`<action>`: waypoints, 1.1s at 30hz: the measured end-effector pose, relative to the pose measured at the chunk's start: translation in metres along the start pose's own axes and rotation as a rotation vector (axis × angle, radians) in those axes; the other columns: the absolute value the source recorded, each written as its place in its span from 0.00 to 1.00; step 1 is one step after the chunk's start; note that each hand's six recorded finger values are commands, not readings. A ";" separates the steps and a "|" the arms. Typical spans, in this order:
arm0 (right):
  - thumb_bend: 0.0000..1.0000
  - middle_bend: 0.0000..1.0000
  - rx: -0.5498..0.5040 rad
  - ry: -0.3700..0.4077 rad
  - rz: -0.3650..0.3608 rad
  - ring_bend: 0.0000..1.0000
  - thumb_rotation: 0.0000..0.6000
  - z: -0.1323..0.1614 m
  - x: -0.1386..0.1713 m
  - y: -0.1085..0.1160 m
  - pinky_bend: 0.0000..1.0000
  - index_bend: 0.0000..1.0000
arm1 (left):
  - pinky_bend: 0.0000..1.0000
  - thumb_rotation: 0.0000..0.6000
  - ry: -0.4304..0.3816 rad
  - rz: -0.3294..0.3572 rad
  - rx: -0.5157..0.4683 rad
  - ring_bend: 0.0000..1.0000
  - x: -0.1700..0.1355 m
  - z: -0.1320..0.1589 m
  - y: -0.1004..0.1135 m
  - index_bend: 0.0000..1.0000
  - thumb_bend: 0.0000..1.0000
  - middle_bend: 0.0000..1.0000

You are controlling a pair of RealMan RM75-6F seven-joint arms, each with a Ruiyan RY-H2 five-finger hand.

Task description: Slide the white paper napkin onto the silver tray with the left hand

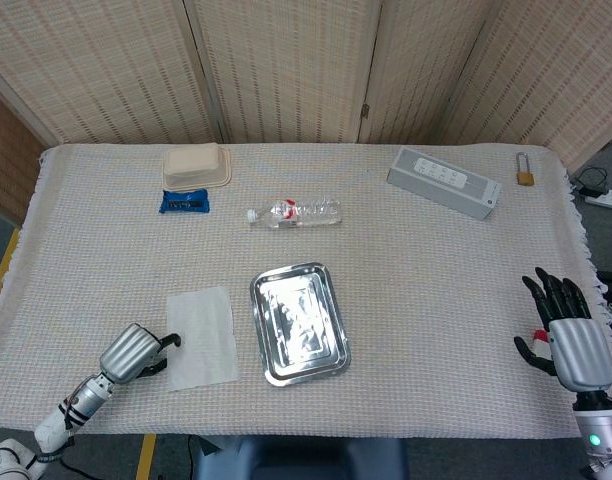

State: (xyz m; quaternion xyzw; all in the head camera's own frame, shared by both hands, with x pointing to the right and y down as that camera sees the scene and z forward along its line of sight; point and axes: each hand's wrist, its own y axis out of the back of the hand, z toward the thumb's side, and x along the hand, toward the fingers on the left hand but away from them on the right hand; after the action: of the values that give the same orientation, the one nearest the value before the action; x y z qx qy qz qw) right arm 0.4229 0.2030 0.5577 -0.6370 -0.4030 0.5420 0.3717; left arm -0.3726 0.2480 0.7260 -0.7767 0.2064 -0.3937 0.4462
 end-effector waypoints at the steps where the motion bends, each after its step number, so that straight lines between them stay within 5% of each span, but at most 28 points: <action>1: 0.35 0.00 -0.002 -0.001 -0.002 0.00 1.00 0.000 0.000 0.001 0.00 0.00 | 1.00 1.00 -0.001 0.005 -0.006 0.98 0.002 0.002 0.000 0.47 0.23 1.00; 22: 0.35 0.00 -0.012 0.002 -0.005 0.00 1.00 -0.001 0.003 0.005 0.00 0.00 | 1.00 1.00 -0.008 0.138 -0.084 0.98 0.023 0.026 0.007 0.63 0.51 1.00; 33: 0.35 0.00 -0.013 0.011 0.003 0.00 1.00 0.000 0.004 0.004 0.00 0.00 | 1.00 1.00 -0.024 0.223 -0.059 0.98 0.022 0.022 0.028 0.64 0.53 1.00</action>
State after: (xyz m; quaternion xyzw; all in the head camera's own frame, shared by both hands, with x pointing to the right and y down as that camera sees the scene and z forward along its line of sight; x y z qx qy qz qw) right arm 0.4237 0.2047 0.5521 -0.6430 -0.4036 0.5362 0.3690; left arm -0.3405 0.2306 0.7050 -0.7664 0.2978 -0.3257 0.4667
